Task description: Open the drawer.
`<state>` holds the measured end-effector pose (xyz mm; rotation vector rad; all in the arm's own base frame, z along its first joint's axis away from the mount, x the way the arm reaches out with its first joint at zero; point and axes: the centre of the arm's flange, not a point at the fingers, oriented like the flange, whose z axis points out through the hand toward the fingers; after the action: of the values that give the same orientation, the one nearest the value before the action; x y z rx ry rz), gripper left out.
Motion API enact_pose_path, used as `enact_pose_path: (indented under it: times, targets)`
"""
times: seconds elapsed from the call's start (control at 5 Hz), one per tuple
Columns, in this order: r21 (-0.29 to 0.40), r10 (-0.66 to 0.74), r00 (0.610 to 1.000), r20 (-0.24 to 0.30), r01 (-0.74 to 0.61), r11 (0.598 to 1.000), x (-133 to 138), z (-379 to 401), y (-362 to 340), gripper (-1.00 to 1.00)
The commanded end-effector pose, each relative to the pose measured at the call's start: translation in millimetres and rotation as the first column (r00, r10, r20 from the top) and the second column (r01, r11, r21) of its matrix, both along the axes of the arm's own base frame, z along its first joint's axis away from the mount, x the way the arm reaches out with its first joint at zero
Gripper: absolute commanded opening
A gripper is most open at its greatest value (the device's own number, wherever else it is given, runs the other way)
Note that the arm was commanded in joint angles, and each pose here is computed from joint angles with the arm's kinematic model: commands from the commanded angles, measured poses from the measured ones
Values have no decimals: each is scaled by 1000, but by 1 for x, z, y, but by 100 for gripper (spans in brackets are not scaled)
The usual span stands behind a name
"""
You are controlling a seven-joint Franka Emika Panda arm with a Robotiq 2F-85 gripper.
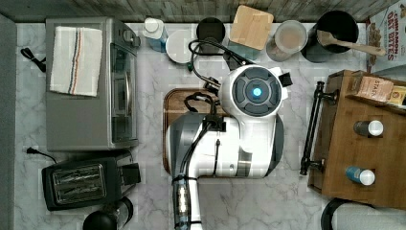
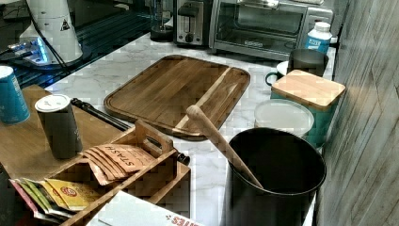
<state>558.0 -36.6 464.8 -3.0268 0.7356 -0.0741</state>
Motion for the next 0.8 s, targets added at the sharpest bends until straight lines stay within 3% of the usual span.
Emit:
enact_pose_path:
  times: [0.2,0.4,0.6,0.8]
  targets:
    - [-86,19,1000,14,-18,996,-25,-16,-115,100]
    - [-106,45,998,45,-40,994,-26,-24,-139,100]
    - [-125,96,995,7,-94,988,-15,-33,-156,100]
    - [-163,170,984,47,-160,974,-17,-44,-173,100]
